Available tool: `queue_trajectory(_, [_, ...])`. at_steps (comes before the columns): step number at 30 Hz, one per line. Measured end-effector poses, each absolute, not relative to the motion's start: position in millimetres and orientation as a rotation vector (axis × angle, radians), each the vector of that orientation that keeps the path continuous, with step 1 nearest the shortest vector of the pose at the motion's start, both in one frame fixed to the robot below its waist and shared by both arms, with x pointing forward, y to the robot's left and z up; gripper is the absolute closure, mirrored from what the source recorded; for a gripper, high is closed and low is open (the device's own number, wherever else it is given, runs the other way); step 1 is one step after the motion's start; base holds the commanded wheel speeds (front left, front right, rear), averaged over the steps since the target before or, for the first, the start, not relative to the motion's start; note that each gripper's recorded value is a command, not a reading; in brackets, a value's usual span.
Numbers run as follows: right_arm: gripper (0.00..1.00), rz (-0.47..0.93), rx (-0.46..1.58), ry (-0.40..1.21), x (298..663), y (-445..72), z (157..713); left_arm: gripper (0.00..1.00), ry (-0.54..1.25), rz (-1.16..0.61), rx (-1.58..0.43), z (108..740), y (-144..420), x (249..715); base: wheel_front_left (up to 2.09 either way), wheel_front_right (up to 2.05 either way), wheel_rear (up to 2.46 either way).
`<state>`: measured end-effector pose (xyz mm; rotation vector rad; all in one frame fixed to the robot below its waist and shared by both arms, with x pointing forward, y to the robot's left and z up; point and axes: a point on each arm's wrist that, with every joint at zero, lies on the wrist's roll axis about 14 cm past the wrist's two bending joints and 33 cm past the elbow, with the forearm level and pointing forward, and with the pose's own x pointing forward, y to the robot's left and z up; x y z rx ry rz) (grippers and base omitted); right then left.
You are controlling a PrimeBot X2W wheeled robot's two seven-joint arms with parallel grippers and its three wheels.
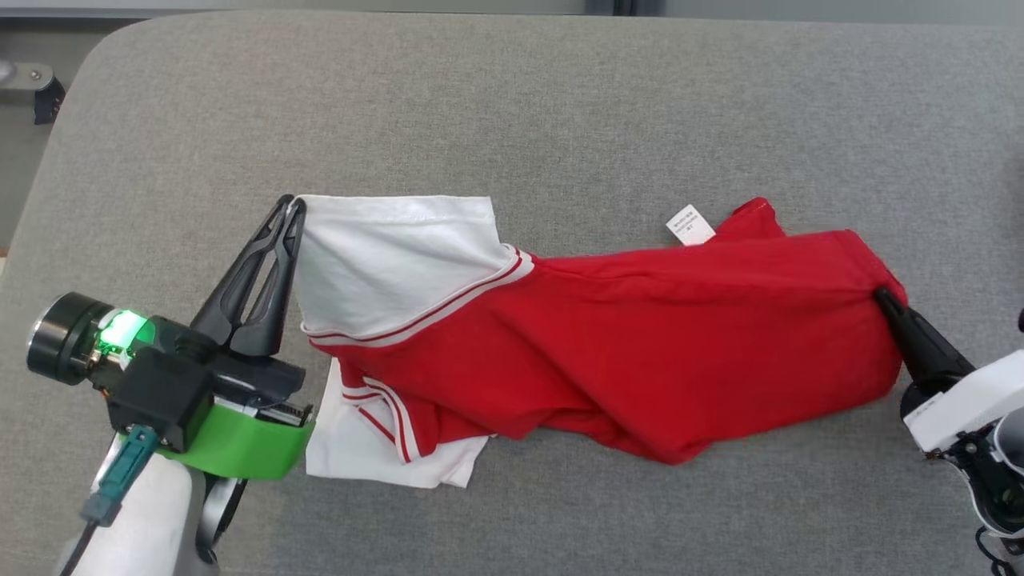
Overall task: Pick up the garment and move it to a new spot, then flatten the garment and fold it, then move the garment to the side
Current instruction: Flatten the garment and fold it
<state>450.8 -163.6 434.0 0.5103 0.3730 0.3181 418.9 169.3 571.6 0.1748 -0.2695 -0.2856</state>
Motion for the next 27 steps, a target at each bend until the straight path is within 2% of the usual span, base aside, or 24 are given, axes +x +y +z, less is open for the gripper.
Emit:
queue_trajectory(4, [1.00, 0.288, 0.548, 0.254, 453.9, -184.2, 468.3, 1.00, -0.332, -0.274, 0.132, 594.4, 173.4, 417.2, 0.00, 0.00, 0.00])
queue_trajectory(8, [1.00, 0.285, 0.562, 0.063, 461.2, -210.0, 531.8, 1.00, -0.440, -0.296, 0.148, 636.0, 178.4, 421.0, 0.00, 0.00, 0.00])
queue_trajectory(12, [1.00, 0.309, 0.542, -0.099, 465.3, -229.9, 595.7, 1.00, -0.561, -0.376, 0.232, 692.2, 166.3, 431.5, 0.00, 0.00, 0.00])
queue_trajectory(17, [1.00, 0.363, 0.395, -0.274, 483.5, -240.6, 673.3, 1.00, -0.703, -0.456, 0.391, 765.9, 149.6, 447.2, 0.00, 0.00, 0.00])
queue_trajectory(22, [1.00, 0.391, 0.291, -0.324, 519.1, -234.4, 713.2, 1.00, -0.714, -0.481, 0.472, 800.0, 142.4, 484.3, 0.00, 0.00, 0.00])
queue_trajectory(27, [1.00, 0.391, 0.244, -0.286, 581.4, -210.6, 721.5, 1.00, -0.632, -0.463, 0.529, 800.9, 143.3, 550.5, 0.00, 0.00, 0.00])
